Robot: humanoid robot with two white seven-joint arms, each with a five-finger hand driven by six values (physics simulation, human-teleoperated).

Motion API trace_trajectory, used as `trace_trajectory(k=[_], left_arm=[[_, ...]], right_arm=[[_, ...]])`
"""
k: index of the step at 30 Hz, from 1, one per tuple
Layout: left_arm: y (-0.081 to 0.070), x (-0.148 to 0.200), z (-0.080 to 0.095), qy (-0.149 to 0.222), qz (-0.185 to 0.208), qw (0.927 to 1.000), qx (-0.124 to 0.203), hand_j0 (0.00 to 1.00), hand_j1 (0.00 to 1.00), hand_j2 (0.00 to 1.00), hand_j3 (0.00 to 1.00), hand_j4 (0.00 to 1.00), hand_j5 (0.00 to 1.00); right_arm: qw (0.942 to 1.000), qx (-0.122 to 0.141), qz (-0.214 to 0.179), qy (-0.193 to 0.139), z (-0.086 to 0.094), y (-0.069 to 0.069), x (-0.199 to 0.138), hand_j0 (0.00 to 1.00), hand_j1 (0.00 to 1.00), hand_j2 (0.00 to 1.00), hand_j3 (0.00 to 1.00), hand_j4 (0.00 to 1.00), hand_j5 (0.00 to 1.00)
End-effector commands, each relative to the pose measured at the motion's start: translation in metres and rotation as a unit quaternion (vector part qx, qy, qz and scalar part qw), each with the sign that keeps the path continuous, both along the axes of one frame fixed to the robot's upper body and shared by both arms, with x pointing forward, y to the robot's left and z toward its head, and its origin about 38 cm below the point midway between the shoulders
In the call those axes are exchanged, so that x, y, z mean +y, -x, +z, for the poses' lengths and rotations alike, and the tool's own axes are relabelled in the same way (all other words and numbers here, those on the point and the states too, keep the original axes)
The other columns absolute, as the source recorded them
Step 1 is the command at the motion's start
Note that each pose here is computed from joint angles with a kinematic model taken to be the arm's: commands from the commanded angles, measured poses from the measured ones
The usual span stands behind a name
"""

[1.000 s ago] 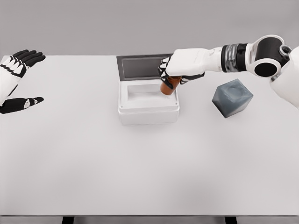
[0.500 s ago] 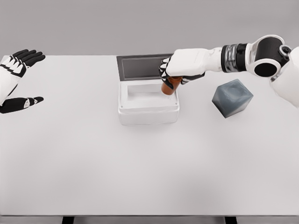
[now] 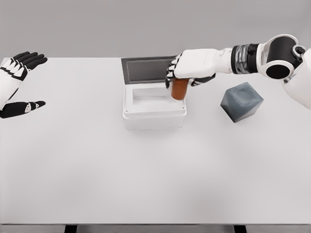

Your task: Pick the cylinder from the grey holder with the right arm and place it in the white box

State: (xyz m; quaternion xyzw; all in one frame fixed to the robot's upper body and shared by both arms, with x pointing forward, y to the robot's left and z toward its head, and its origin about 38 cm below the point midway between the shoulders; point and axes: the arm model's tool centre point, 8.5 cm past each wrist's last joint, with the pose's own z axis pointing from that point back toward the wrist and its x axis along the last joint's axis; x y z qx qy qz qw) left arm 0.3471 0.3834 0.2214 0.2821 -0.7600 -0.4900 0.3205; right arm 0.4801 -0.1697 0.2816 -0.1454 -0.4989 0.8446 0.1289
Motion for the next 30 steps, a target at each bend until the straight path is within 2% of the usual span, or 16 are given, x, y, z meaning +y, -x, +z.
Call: trace_trajectory(k=[1, 4, 5, 7, 9, 10, 12, 16, 18, 20, 22, 24, 25, 28, 29, 30], left_arm=[[0.0, 0.0, 0.0, 0.003, 0.0, 1.0, 0.0, 1.0, 1.0, 1.0, 1.0, 1.0, 1.0], [0.0, 0.0, 0.001, 0.003, 0.0, 1.0, -0.001, 1.0, 1.0, 1.0, 1.0, 1.0, 1.0], [0.0, 0.0, 0.001, 0.002, 0.0, 1.0, -0.001, 1.0, 1.0, 1.0, 1.0, 1.0, 1.0], [0.0, 0.0, 0.001, 0.002, 0.0, 1.0, -0.001, 1.0, 1.0, 1.0, 1.0, 1.0, 1.0], [0.0, 0.0, 0.001, 0.002, 0.0, 1.0, -0.001, 1.0, 1.0, 1.0, 1.0, 1.0, 1.0], [0.0, 0.0, 0.001, 0.003, 0.0, 1.0, -0.001, 1.0, 1.0, 1.0, 1.0, 1.0, 1.0], [0.0, 0.0, 0.001, 0.002, 0.0, 1.0, 0.0, 1.0, 1.0, 1.0, 1.0, 1.0, 1.0], [0.0, 0.0, 0.0, 0.003, -0.001, 1.0, 0.001, 1.0, 1.0, 1.0, 1.0, 1.0, 1.0], [0.0, -0.002, -0.003, 0.007, -0.002, 1.0, 0.003, 1.0, 1.0, 1.0, 1.0, 1.0, 1.0], [-0.001, -0.005, -0.006, 0.016, -0.005, 0.9998, 0.005, 1.0, 1.0, 1.0, 1.0, 1.0, 1.0], [-0.004, -0.011, -0.005, 0.037, -0.006, 0.9993, -0.002, 1.0, 1.0, 1.0, 1.0, 1.0, 1.0], [-0.008, -0.027, -0.006, 0.045, -0.031, 0.9985, 0.003, 1.0, 1.0, 1.0, 1.0, 1.0, 1.0], [-0.013, -0.041, -0.007, 0.059, -0.055, 0.9967, 0.013, 1.0, 1.0, 1.0, 1.0, 1.0, 1.0], [-0.021, -0.065, -0.009, 0.089, -0.101, 0.9899, 0.044, 1.0, 1.0, 1.0, 1.0, 1.0, 1.0], [-0.021, -0.071, -0.014, 0.09, -0.122, 0.9852, 0.08, 1.0, 1.0, 1.0, 1.0, 1.0, 1.0], [-0.023, -0.078, -0.015, 0.091, -0.14, 0.9805, 0.104, 1.0, 1.0, 1.0, 1.0, 1.0, 1.0]], right_arm=[[1.0, -0.006, 0.004, 0.0, 0.004, 0.002, 0.002, 0.98, 0.98, 0.98, 0.98, 0.98, 0.98], [0.9997, -0.021, 0.014, -0.006, 0.015, 0.006, 0.007, 0.98, 0.98, 0.98, 0.98, 0.98, 0.98], [0.9991, -0.033, 0.025, -0.014, 0.025, 0.011, 0.011, 0.98, 0.98, 0.98, 0.98, 0.98, 0.98], [0.9956, -0.073, 0.041, -0.042, 0.057, 0.023, 0.014, 0.98, 0.98, 0.98, 0.98, 0.98, 0.98], [0.9916, -0.106, 0.041, -0.063, 0.083, 0.032, 0.004, 0.99, 0.99, 0.99, 0.99, 0.99, 0.99], [0.9877, -0.129, 0.041, -0.079, 0.102, 0.038, -0.002, 0.99, 0.99, 0.99, 0.99, 0.99, 0.99], [0.9825, -0.158, 0.03, -0.095, 0.124, 0.043, -0.016, 0.99, 0.99, 0.99, 0.99, 0.99, 0.99], [0.9744, -0.191, -0.021, -0.117, 0.151, 0.044, -0.062, 1.0, 1.0, 1.0, 1.0, 1.0, 1.0], [0.9729, -0.19, -0.048, -0.122, 0.15, 0.043, -0.084, 1.0, 1.0, 1.0, 1.0, 1.0, 1.0], [0.9762, -0.164, -0.069, -0.123, 0.135, 0.039, -0.102, 1.0, 1.0, 1.0, 1.0, 1.0, 1.0], [0.9797, -0.132, -0.091, -0.12, 0.108, 0.033, -0.114, 1.0, 1.0, 1.0, 1.0, 1.0, 1.0], [0.9818, -0.103, -0.105, -0.121, 0.083, 0.031, -0.121, 1.0, 1.0, 1.0, 1.0, 1.0, 1.0], [0.9817, -0.088, -0.114, -0.125, 0.068, 0.033, -0.126, 1.0, 1.0, 1.0, 1.0, 1.0, 1.0], [0.9802, -0.073, -0.14, -0.12, 0.052, 0.039, -0.148, 1.0, 1.0, 1.0, 1.0, 1.0, 1.0], [0.9806, -0.065, -0.151, -0.107, 0.044, 0.043, -0.159, 1.0, 1.0, 1.0, 1.0, 1.0, 1.0], [0.98, -0.069, -0.156, -0.103, 0.048, 0.045, -0.165, 1.0, 1.0, 1.0, 1.0, 1.0, 1.0]])
